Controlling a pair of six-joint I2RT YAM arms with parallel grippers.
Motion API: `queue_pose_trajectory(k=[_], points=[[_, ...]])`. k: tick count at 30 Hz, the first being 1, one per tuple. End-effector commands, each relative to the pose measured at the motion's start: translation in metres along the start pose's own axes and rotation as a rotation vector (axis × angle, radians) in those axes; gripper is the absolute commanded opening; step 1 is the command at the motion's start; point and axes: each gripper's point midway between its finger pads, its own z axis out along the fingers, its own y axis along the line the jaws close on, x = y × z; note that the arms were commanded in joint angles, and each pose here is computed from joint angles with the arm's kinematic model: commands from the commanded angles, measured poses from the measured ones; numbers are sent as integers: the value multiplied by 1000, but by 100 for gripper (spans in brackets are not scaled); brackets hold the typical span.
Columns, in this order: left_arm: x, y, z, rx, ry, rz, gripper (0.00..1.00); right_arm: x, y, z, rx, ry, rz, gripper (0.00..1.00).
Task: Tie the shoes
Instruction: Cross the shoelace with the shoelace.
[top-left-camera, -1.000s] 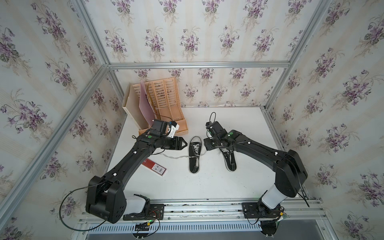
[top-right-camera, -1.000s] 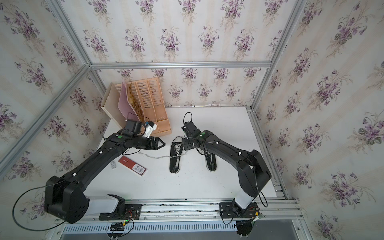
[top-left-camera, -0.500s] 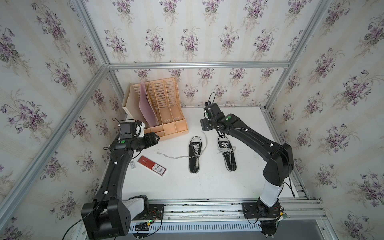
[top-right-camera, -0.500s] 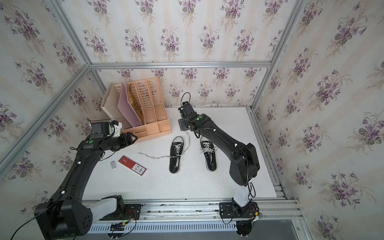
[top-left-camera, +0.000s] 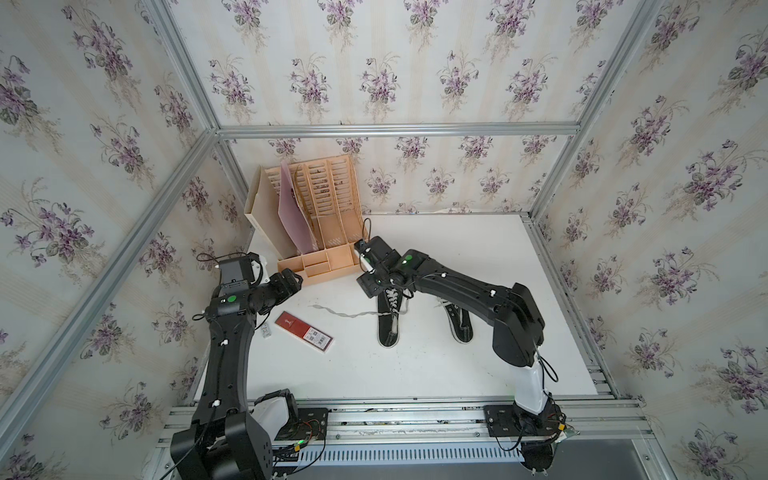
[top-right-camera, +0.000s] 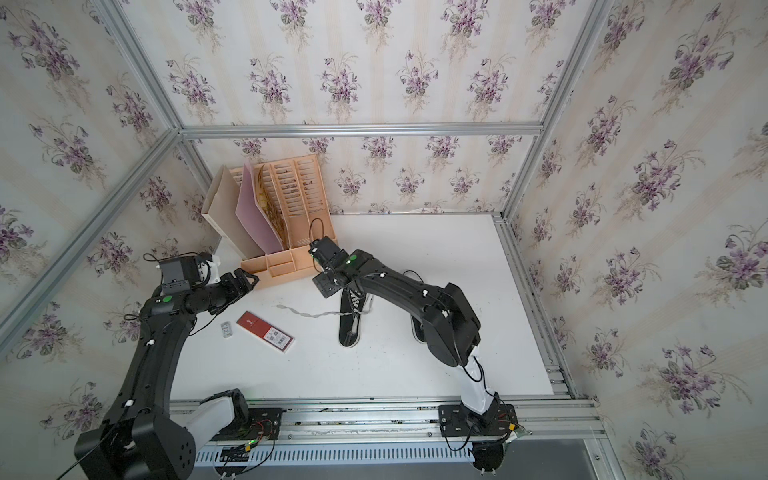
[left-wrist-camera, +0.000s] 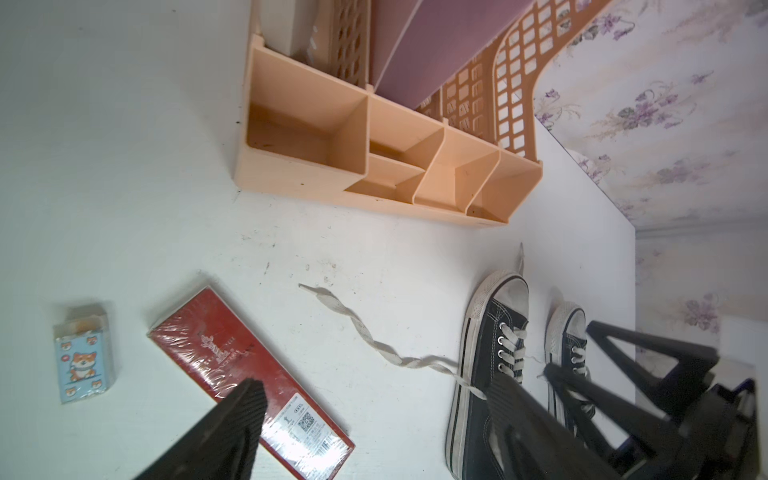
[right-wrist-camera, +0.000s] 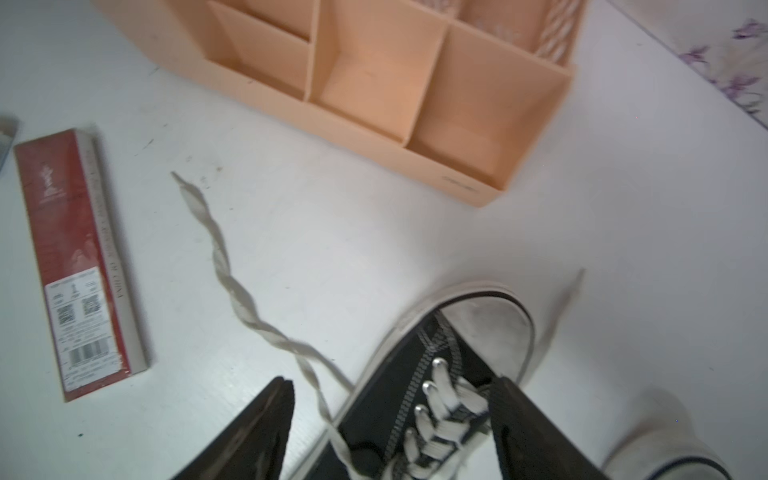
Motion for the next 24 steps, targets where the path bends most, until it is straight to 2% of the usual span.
queue_pose_trajectory(k=[1,8,12,18,21,24], points=[[-4,10,-3,-22,-30,-35,90,-6,30,18,-76,-8,-56,79],[9,18,-2,-35,-13,-55,90,-8,77,67,-159,3,-175,77],[13,18,-2,-26,-1,-61,90,4,94,94,-197,32,-219,76],[16,17,0,-14,9,-75,90,24,109,116,-242,76,-227,73],[16,16,0,-8,10,-73,90,42,110,132,-246,120,-215,61],[15,11,0,20,9,-56,90,49,109,133,-243,147,-205,35]])
